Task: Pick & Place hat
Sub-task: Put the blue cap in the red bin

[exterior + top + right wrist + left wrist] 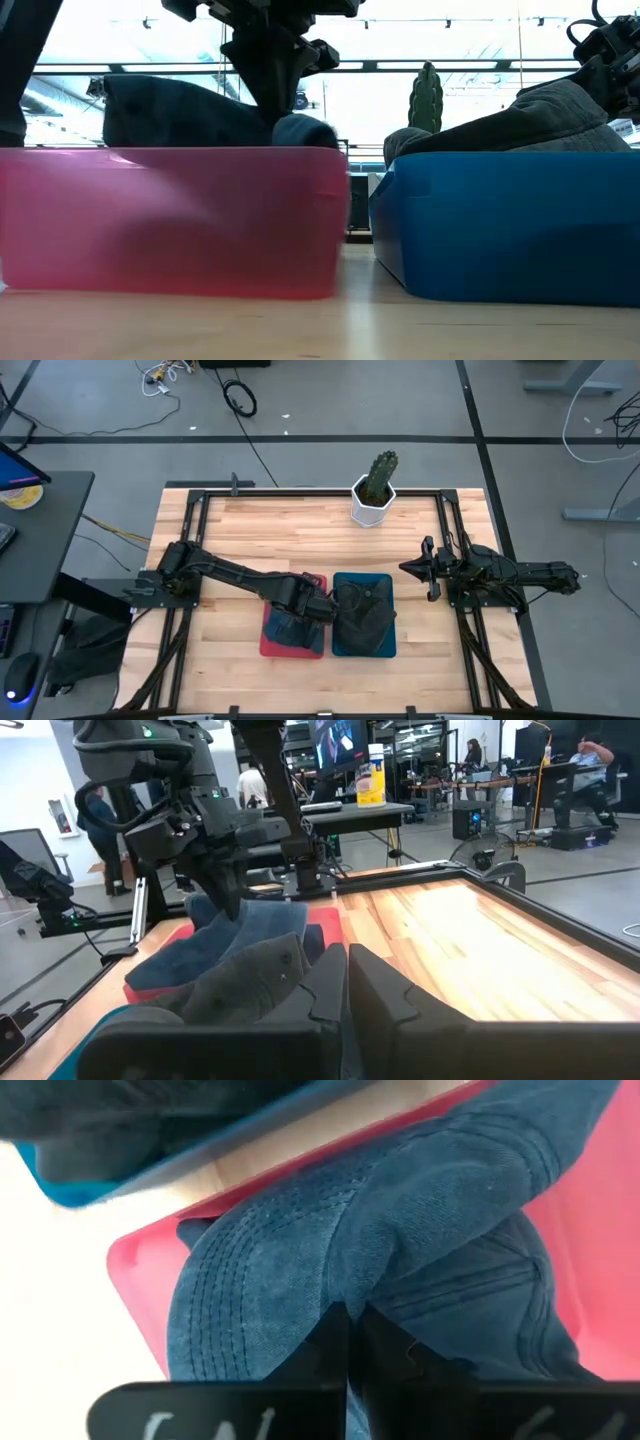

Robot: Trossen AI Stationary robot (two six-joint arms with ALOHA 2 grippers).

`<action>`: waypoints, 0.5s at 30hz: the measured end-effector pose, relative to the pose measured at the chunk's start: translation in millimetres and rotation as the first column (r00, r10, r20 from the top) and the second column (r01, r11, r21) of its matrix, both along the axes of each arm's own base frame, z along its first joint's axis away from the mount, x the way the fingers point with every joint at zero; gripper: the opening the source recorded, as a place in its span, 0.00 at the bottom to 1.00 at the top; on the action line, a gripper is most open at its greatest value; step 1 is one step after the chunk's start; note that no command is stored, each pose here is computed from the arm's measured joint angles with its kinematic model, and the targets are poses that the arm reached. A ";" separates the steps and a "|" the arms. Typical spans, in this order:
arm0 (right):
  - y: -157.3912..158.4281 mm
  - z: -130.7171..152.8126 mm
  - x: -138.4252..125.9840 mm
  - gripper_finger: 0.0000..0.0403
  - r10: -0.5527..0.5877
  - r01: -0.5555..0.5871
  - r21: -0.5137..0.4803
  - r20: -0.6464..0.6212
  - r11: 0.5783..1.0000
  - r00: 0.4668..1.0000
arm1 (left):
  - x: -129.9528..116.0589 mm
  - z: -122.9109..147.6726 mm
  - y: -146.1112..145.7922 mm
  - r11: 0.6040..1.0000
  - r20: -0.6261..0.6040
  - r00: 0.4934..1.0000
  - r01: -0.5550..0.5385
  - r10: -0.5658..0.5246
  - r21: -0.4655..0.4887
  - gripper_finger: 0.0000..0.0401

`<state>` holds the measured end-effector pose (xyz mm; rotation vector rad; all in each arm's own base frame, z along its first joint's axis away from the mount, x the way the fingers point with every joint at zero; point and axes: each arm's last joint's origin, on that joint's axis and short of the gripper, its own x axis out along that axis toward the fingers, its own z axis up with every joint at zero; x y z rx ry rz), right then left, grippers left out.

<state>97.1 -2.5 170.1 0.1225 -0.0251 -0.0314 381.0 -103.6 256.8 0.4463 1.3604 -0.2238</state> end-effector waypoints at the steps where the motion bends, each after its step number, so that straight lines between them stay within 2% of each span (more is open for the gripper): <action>1: 0.0 0.0 0.0 0.05 0.000 0.000 0.000 0.000 1.000 1.000 | 0.8 0.2 -0.1 1.000 0.008 1.000 0.000 0.000 -0.003 0.02; 6: 0.0 0.0 0.0 0.05 0.000 0.000 0.000 0.000 1.000 1.000 | 1.5 -3.2 1.5 1.000 0.013 1.000 -0.024 0.025 -0.008 0.03; 15: 0.0 0.0 0.0 0.05 0.000 0.000 0.000 0.000 1.000 1.000 | -10.7 -29.7 7.9 0.998 -0.108 0.993 -0.050 0.053 0.035 0.36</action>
